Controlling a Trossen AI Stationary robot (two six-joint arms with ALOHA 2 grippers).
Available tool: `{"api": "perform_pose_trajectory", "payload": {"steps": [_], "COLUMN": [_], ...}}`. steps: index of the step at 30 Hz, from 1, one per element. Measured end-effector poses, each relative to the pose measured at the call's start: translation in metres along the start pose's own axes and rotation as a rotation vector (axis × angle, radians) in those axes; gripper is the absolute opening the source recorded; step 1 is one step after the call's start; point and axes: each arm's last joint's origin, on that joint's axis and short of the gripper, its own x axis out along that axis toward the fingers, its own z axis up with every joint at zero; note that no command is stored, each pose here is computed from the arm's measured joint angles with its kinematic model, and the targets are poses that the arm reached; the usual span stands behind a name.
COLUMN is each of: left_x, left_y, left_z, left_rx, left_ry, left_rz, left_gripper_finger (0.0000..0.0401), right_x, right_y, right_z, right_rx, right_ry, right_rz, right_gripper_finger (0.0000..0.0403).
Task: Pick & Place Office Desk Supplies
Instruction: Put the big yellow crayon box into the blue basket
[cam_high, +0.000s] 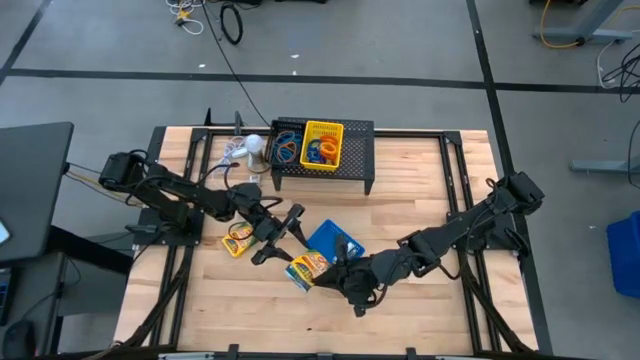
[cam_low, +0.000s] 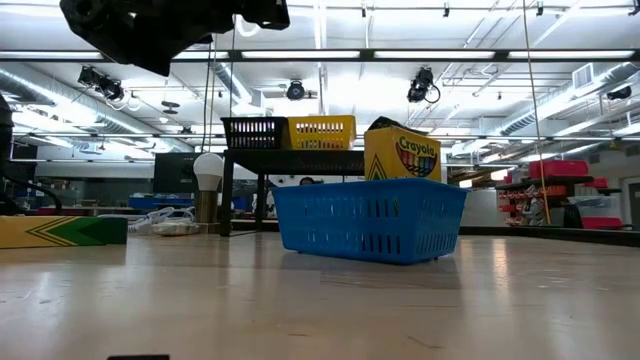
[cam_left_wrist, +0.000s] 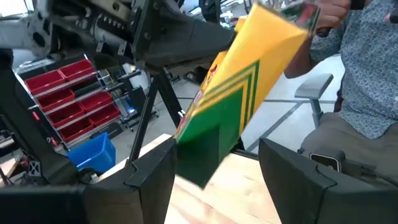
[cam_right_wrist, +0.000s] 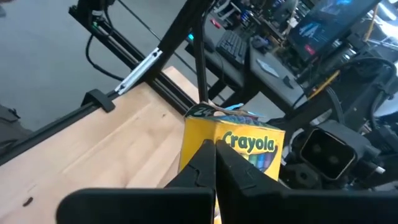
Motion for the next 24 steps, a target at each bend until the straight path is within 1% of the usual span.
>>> {"api": "perform_pose_trajectory", "payload": {"steps": [4, 7, 14, 17, 22, 24], "left_x": [0.002, 0.003, 0.004, 0.006, 0.008, 0.009], "left_y": [-0.001, -0.002, -0.004, -0.007, -0.013, -0.015], "left_z": [0.003, 0.004, 0.005, 0.006, 0.009, 0.010], "left_rx": [0.011, 0.015, 0.016, 0.017, 0.034, 0.042], "left_ry": [-0.006, 0.001, -0.005, -0.013, -0.061, -0.070], "left_rz": [0.037, 0.076, 0.063, 0.046, -0.053, -0.072], "left_gripper_finger": [0.0224, 0.0207, 0.0162, 0.0160, 0.0164, 0.0162], "right_x": [0.003, 0.004, 0.008, 0.009, 0.009, 0.010], "right_y": [-0.007, -0.012, -0.022, -0.026, -0.031, -0.032], "right_z": [-0.004, -0.007, -0.013, -0.015, -0.018, -0.020], "right_rx": [0.008, 0.012, 0.014, 0.018, 0.015, 0.015], "right_ry": [-0.014, -0.015, -0.042, -0.049, -0.039, -0.028], "right_rz": [0.021, 0.024, 0.049, 0.056, 0.043, 0.037], "right_gripper_finger": [0.0000, 0.0000, 0.0000, 0.0000, 0.0000, 0.0000]}}
